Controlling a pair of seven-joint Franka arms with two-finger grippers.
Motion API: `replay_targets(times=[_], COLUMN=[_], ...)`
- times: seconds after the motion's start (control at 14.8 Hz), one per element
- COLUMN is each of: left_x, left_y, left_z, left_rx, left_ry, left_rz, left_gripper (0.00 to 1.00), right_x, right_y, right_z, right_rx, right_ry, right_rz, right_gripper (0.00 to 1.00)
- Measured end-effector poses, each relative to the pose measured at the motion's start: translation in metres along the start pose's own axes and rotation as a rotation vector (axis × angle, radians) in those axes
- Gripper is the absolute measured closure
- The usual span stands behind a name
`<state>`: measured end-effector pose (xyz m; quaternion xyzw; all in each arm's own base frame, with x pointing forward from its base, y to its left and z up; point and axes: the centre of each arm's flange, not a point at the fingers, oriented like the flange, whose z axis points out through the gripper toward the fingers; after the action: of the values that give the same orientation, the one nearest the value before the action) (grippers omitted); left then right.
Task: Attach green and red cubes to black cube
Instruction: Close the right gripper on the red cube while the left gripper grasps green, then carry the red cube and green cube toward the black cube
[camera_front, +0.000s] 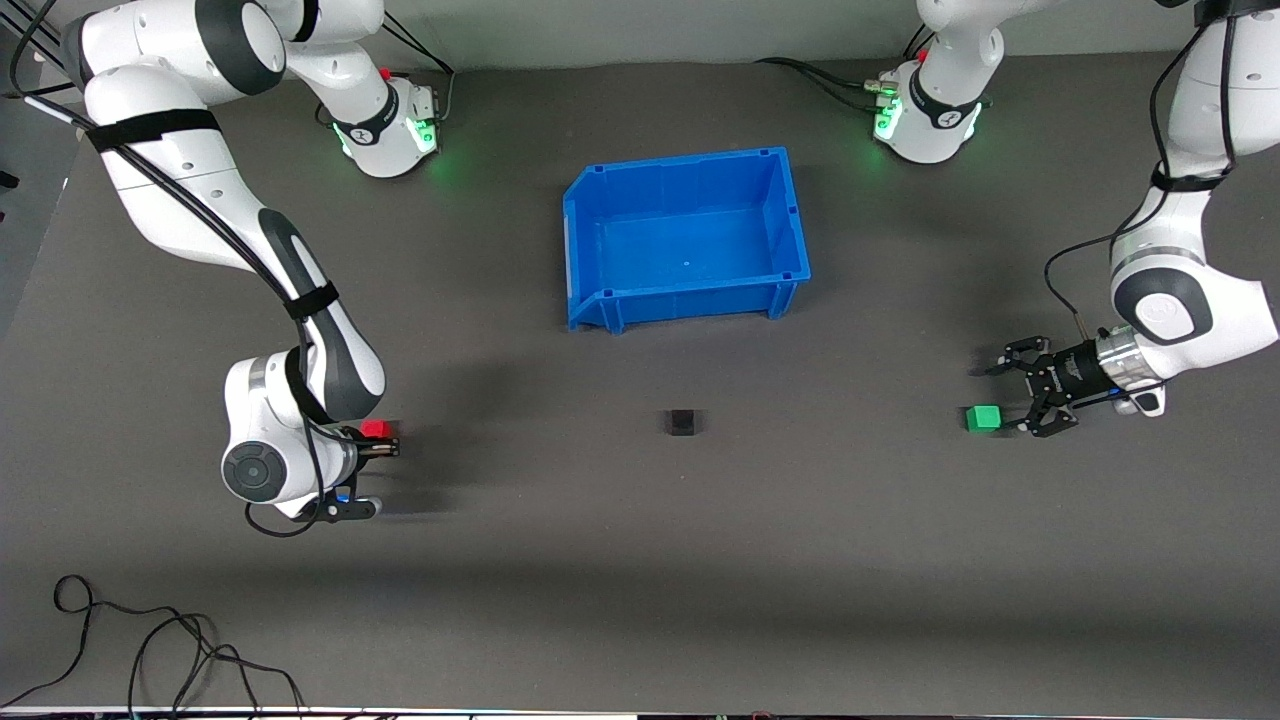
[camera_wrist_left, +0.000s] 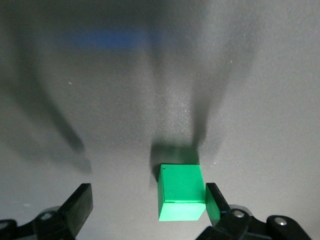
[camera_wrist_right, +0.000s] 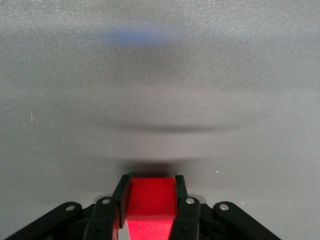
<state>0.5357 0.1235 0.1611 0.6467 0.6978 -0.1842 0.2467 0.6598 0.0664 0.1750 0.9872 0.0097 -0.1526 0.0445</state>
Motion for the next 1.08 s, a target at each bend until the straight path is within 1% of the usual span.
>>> replay_targets(times=[0.2,0.27,0.47,0.61,0.67,0.74,0.81,0.88,0.94,1.01,1.08], left_x=[-0.001,-0.002,-0.005,-0.005,-0.005,-0.006,-0.006,-0.006,-0.006,-0.005,-0.005], left_y=[0.002,0.002,0.004,0.006,0.007,0.007,0.007,0.007,0.007,0.007,0.007], left_z=[0.002,0.002,0.005,0.005,0.005,0.005,0.006,0.006,0.006,0.006,0.007], left_rx=[-0.007,-0.008,-0.01,-0.011,-0.012,-0.013,-0.012,-0.012,-0.012,-0.013,-0.013], left_ry=[0.002,0.001,0.0,0.0,0.0,0.0,0.0,0.0,0.0,0.0,0.0], left_rz=[0.006,0.007,0.01,0.012,0.013,0.014,0.014,0.014,0.013,0.013,0.012], left_gripper=[0.0,0.0,0.0,0.0,0.0,0.0,0.0,0.0,0.0,0.0,0.0], right_x=[0.0,0.0,-0.002,-0.001,0.0,-0.001,-0.003,-0.005,-0.006,-0.005,-0.004], right_y=[-0.001,-0.002,-0.011,-0.032,-0.047,-0.064,-0.081,-0.097,-0.11,-0.118,-0.123], right_z=[-0.003,-0.007,-0.03,-0.054,-0.064,-0.072,-0.077,-0.08,-0.079,-0.074,-0.068], right_rx=[0.0,0.0,-0.003,0.004,0.023,0.062,0.119,0.186,0.251,0.295,0.321], right_ry=[0.005,0.009,0.014,0.045,0.059,0.057,0.039,0.001,-0.047,-0.092,-0.126], right_rz=[0.007,0.027,0.153,0.272,0.343,0.413,0.489,0.57,0.643,0.7,0.748], right_gripper=[0.61,0.61,0.61,0.61,0.61,0.61,0.61,0.61,0.61,0.61,0.61])
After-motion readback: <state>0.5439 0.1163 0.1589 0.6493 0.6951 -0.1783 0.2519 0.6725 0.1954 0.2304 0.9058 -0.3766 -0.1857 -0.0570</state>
